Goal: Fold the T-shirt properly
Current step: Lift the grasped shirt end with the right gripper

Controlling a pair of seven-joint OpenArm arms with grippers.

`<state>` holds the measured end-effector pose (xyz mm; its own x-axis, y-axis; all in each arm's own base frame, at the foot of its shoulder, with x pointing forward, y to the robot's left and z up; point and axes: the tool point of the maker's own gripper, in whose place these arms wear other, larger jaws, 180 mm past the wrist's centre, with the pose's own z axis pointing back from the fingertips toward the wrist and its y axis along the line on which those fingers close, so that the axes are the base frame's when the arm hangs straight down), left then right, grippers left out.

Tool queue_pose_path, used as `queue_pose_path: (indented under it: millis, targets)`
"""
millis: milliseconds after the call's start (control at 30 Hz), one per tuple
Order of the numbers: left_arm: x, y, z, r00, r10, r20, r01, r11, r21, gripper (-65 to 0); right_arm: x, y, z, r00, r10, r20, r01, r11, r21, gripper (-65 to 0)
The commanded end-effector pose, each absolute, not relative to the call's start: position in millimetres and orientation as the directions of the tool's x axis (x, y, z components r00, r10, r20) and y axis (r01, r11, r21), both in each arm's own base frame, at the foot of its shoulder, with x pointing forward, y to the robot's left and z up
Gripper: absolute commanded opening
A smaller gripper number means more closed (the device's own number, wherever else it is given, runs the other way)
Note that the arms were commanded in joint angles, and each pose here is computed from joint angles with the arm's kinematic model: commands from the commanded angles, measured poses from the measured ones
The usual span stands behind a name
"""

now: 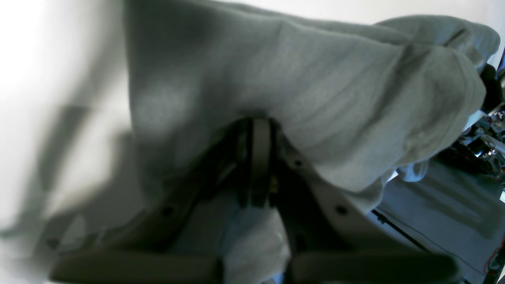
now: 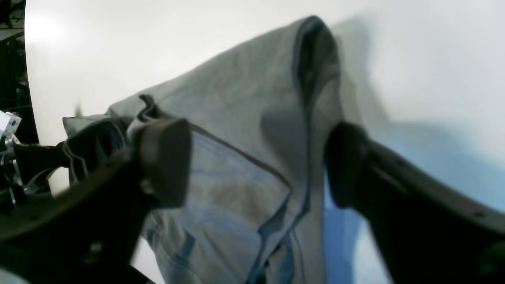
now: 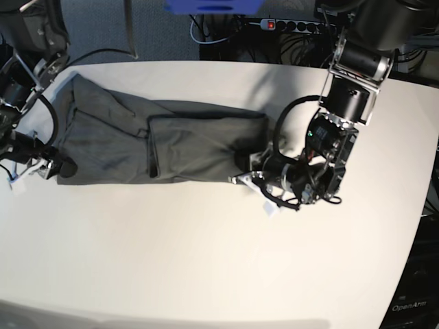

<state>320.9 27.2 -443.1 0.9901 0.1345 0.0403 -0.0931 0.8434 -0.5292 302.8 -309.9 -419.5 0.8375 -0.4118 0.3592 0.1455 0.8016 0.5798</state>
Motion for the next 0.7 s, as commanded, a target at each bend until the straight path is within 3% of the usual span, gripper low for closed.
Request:
queue_pose_path:
  millis: [0,267,400,667]
  targets:
    - [323.3,55.7,-459.2,0.986,0.144,0.078,-0.101,0.909,-0.404,-63.1,286.6,-309.7,-428.6,0.882,-0.37,0.29,0.163,0.818,0.551,-22.3]
    - [329.4,60.0,-455.5,0.98,0.178,0.084,-0.127,0.899,-0.418,-63.1,287.9,-309.7,-427.7,0.882,-0.37,0.292,0.161,0.818,0.552,-53.0]
    - [330.7,63.1,-454.8,0.978,0.188,0.085,-0.136,0.898,-0.419,-63.1,289.3,-309.5,-426.9,0.881,-0.369,0.295,0.159,0.819,0.552,-64.6]
    - [330.7,63.1,-454.8,0.978,0.188,0.085,-0.136,0.898,-0.419,-63.1,290.3,-309.7,-426.0,0.881,-0.367,0.298,0.156,0.821,0.55,-64.6]
